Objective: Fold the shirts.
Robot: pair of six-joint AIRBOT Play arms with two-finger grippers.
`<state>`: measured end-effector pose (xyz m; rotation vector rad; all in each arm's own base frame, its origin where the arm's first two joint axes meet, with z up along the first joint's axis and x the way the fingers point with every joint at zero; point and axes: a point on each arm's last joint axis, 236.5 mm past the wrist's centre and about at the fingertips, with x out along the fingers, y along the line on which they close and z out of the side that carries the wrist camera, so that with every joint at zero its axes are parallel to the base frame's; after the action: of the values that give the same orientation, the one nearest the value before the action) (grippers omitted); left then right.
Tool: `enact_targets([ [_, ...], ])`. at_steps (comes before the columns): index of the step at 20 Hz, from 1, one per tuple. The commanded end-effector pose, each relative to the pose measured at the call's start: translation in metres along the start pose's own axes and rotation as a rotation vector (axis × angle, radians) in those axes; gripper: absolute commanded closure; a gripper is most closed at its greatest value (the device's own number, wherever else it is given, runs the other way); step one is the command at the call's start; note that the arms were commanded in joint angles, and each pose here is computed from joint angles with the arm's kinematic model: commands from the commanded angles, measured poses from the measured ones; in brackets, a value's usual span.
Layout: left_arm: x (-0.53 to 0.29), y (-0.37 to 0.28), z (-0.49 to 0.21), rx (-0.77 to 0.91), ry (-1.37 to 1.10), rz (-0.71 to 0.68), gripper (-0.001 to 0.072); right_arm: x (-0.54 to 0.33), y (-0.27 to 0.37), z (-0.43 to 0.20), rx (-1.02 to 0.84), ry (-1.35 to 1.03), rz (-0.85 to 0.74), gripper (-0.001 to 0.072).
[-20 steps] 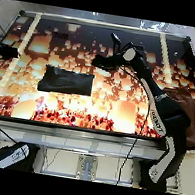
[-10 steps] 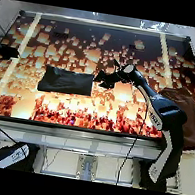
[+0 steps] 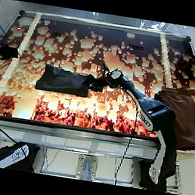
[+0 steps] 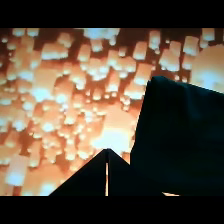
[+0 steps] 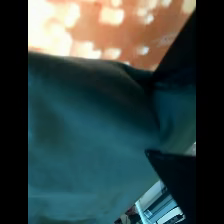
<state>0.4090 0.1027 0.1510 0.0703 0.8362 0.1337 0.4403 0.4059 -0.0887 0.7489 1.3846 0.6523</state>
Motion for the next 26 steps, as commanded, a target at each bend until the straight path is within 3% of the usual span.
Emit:
enact_targets([
  [1,0.000,0.000,0.000,-0.001,0.000,0.000,0.0697,0.010,0.015,-0.004,0.003,-0.012,0.033,0.0483],
  [2,0.000,0.000,0.000,-0.001,0.000,0.000,0.0697,0.009,0.021,0.001,-0.008,-0.025,0.041,0.0691],
  [8,0.000,0.000,-0.003,-0.001,0.011,-0.002,0.0697,-0.066,0.098,0.065,-0.224,-0.174,0.096,0.0699],
  [16,0.000,-0.002,-0.010,-0.001,0.041,-0.009,0.0697,-0.316,0.093,0.102,-0.319,-0.401,-0.216,0.0699],
  [21,0.000,-0.002,-0.010,-0.001,0.040,-0.009,0.0697,-0.501,0.041,0.072,-0.174,-0.630,-0.483,0.0699],
  [26,0.000,-0.002,-0.010,-0.001,0.040,-0.009,0.0697,-0.613,-0.054,-0.045,0.151,-0.606,-0.813,0.0700],
])
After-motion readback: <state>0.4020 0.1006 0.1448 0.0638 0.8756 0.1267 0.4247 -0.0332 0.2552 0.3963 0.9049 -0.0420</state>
